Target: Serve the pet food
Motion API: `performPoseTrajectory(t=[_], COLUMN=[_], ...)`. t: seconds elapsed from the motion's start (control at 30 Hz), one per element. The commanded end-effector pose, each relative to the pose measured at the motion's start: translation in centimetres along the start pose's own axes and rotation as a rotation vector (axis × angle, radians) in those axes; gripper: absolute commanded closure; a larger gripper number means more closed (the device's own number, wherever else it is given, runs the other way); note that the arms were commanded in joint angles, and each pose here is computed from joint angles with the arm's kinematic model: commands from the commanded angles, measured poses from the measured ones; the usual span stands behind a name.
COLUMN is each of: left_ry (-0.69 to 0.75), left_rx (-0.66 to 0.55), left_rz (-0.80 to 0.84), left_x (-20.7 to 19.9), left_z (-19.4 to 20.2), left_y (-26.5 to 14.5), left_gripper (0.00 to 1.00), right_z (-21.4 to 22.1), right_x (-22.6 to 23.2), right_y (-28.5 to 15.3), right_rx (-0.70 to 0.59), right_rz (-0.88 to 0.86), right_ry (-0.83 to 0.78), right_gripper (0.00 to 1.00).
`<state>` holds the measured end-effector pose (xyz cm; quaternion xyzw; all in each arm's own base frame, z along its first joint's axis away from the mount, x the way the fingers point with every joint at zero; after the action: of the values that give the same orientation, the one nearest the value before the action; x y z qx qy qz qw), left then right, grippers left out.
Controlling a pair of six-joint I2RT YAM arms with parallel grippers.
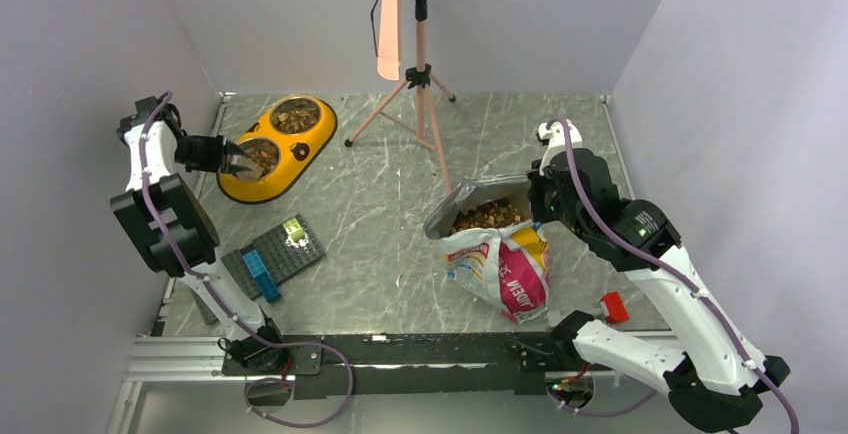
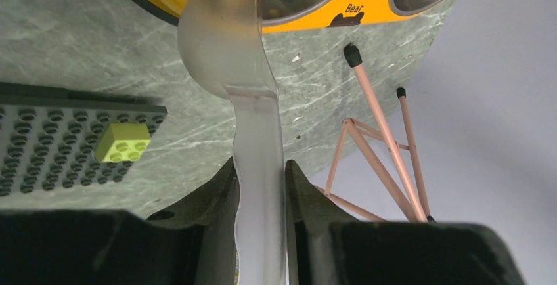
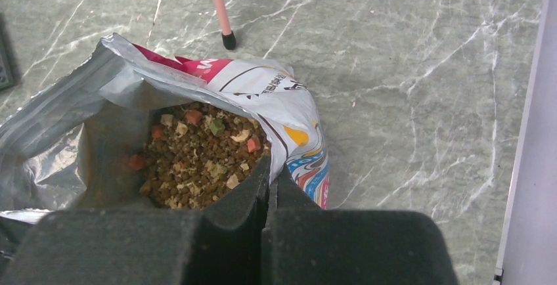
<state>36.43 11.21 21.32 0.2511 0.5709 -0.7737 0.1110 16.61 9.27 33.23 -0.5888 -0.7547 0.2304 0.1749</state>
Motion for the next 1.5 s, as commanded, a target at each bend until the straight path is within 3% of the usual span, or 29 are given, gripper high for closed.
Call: performPoseTrajectory(t=[0.0,0.43,0.83,1.0,1.2,1.47], left_ry=[-0.064,-0.047,0.075,0.296,0.635,0.850], left_rx=[-0.010,-0.057,-0.057,-0.017,0.091,0.316], left_rz=[-0.059,-0.015,-0.006,0.126,0.384,0.764], left_x=[-1.4,-4.3,-1.4,1.3,5.6,11.4], left_z=[0.9,2.4,6.7,12.0,22.1,31.1], left_y=[-1.0,-4.3,-7.1,-8.7,-9.8,-13.4], left_gripper=[1.00,1.00,1.00,1.00,1.00,1.00], right_z=[-2.9,-3.3,-3.6,-3.9,-3.4,-3.1], right_x=[-0.4,-0.4,-0.3,-0.3,-0.1,0.8], right_y=[-0.5,-0.7,-1.0,-1.1,-0.7,-0.3], right_rx=[-0.174,-0.186,-0.172,-0.164,-0.150,-0.112], right_rz=[0.015,0.012,0.009,0.015,-0.001,-0.075], right_ry=[0.033,0.042,0.051,0.060,0.068,0.028], right_gripper=[1.00,1.00,1.00,1.00,1.00,1.00])
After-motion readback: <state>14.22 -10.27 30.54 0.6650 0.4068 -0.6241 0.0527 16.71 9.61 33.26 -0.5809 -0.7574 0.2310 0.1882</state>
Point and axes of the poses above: each gripper's point midway between its finger pads, its own y axis out along the fingers, its own x axis along the line the jaws close on, z = x × y, the point moved 7 cm from there along -y, back along the fingers, and after that the axes turned 1 degree about -y, right-handed, at the moved point
